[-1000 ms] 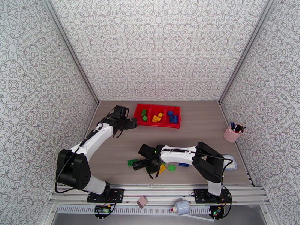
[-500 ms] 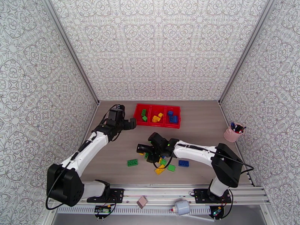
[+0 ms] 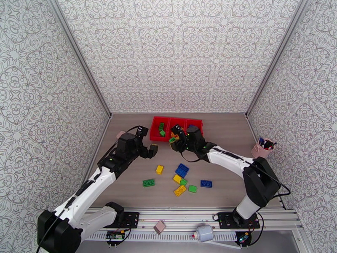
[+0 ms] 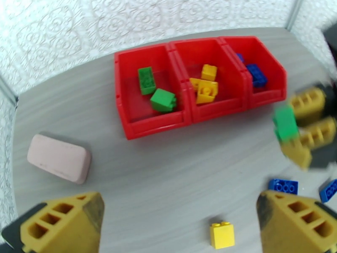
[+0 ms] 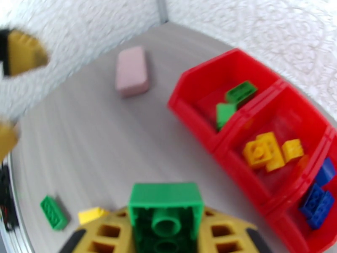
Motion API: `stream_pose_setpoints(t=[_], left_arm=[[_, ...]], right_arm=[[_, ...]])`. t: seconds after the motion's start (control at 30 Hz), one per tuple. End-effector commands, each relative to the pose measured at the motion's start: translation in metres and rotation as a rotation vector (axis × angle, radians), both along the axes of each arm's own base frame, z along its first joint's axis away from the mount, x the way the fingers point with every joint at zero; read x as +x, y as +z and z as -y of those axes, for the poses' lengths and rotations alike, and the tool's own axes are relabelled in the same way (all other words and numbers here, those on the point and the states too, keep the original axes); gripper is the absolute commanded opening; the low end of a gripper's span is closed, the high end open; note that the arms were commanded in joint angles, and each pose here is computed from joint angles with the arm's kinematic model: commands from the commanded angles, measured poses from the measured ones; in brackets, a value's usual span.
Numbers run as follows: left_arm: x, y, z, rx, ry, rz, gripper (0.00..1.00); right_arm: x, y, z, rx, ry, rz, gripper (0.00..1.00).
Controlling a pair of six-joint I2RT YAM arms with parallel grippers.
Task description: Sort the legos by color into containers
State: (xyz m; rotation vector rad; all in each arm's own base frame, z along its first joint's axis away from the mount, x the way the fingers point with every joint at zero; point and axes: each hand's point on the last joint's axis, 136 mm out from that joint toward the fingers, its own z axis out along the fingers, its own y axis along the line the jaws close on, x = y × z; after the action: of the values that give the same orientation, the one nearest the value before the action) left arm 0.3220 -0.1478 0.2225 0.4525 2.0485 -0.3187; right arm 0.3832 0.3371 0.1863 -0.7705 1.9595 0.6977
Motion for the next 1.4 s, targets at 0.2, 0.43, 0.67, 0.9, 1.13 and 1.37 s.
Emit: stream_pose_setpoints(t=[0.2, 0.43, 0.67, 0.9, 1.13, 1.37], left_arm=[[-0.014, -0.002, 0.025, 0.035, -0.188, 0.105, 1.00], [-0.016, -0.008, 0.027, 0.030, -0.192, 0.091, 1.00], [-0.015, -0.012, 0.028, 0.026, -0.192, 0.083, 1.00], [-0.016, -0.015, 0.030, 0.016, -0.197, 0.071, 1.00], [-0.019, -0.018, 0.023, 0.029, -0.165, 0.029, 1.00], [-0.022, -0.026, 0.014, -0.043, 0.073, -0.146, 1.00]], right_arm=[[0.091, 0.000, -0.032, 0.081, -0.127, 0.008, 0.19], [0.125, -0.027, -0.062, 0.080, -0.105, -0.057, 0.20], [0.151, -0.051, -0.077, 0.034, -0.109, -0.069, 0.21], [0.170, -0.063, -0.088, 0.008, -0.117, -0.091, 0.23], [0.170, -0.012, -0.088, 0.032, -0.101, 0.005, 0.65], [0.147, 0.031, -0.072, 0.062, -0.076, 0.085, 0.86]])
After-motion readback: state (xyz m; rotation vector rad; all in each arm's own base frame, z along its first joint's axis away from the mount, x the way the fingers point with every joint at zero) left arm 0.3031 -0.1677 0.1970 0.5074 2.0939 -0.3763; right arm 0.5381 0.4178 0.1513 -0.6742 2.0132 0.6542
